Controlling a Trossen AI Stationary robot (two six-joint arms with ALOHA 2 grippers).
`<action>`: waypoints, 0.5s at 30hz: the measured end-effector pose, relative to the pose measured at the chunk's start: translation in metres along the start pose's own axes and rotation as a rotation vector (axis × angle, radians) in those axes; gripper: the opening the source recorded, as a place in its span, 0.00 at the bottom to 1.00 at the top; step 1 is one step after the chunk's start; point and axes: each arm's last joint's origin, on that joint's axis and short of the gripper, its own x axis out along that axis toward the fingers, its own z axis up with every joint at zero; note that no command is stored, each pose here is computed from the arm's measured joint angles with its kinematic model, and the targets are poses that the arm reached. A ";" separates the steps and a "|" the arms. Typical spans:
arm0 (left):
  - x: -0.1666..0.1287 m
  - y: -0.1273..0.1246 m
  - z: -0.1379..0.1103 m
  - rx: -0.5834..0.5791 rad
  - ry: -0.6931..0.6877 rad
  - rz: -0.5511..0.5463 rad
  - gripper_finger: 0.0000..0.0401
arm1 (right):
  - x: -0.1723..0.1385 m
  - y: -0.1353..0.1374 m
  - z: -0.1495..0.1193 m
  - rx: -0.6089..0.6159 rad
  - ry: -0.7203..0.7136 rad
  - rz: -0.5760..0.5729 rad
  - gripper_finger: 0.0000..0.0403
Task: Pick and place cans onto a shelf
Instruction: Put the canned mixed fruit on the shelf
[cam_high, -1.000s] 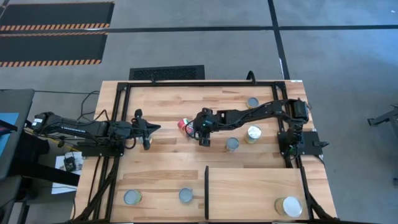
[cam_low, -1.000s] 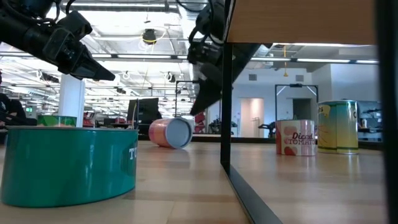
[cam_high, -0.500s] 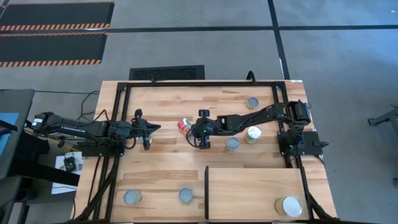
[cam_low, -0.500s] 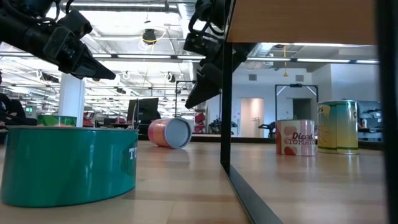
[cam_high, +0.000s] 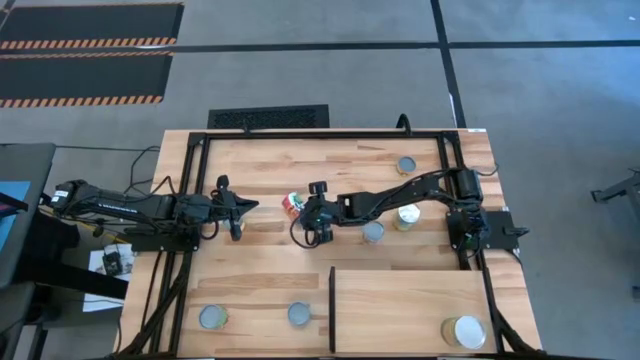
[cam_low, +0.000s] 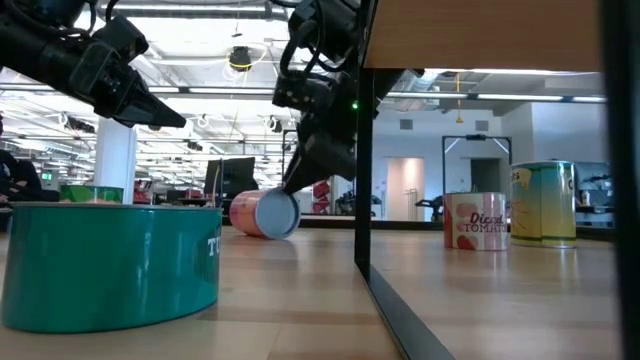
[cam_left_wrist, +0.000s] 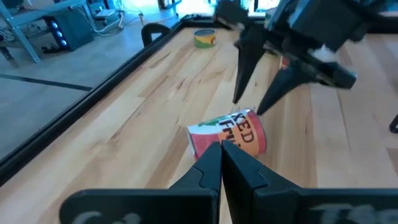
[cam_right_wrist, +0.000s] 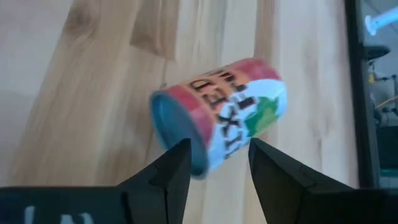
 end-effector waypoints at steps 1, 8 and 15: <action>0.000 0.000 0.000 0.001 0.002 0.000 0.00 | 0.000 -0.001 0.000 -0.006 -0.004 -0.003 0.45; 0.000 0.000 0.000 0.000 0.001 0.000 0.00 | 0.004 -0.010 -0.003 0.004 -0.024 0.031 0.35; 0.000 0.000 0.000 -0.002 -0.004 0.000 0.00 | 0.007 -0.017 -0.004 0.043 -0.046 0.044 0.30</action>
